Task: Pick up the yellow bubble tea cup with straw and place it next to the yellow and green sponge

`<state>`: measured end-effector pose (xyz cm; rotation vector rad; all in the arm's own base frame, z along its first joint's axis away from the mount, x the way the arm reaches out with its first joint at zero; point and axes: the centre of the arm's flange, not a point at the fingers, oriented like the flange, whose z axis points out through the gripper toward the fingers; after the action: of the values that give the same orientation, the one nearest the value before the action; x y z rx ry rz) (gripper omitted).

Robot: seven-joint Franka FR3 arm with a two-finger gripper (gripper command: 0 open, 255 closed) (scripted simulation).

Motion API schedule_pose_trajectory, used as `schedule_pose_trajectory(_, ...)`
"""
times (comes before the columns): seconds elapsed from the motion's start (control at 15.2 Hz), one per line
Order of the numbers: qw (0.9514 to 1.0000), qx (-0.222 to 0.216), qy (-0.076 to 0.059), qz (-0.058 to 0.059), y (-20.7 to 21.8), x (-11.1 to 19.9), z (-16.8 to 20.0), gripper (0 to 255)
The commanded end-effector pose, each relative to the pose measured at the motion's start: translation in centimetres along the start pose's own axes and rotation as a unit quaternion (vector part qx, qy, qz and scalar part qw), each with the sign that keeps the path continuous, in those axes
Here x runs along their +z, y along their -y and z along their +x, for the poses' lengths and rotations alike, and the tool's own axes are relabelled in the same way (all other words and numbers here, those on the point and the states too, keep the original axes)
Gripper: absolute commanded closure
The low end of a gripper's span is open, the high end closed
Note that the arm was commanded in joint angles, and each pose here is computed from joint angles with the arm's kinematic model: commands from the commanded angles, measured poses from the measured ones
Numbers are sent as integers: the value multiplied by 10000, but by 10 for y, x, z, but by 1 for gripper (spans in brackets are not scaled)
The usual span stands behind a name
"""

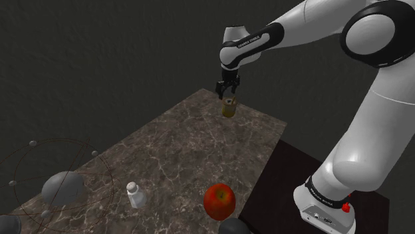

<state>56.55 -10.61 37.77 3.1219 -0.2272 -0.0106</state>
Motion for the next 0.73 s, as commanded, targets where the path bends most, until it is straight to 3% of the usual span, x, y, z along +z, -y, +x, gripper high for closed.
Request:
schedule_pose_trajectory(0.0,10000,1,-8,17,-2,10,6,0)
schedule_pose_trajectory(0.4,10000,1,-8,17,-2,45,6,0)
schedule_pose_trajectory(0.66,10000,1,-8,17,-2,45,6,0)
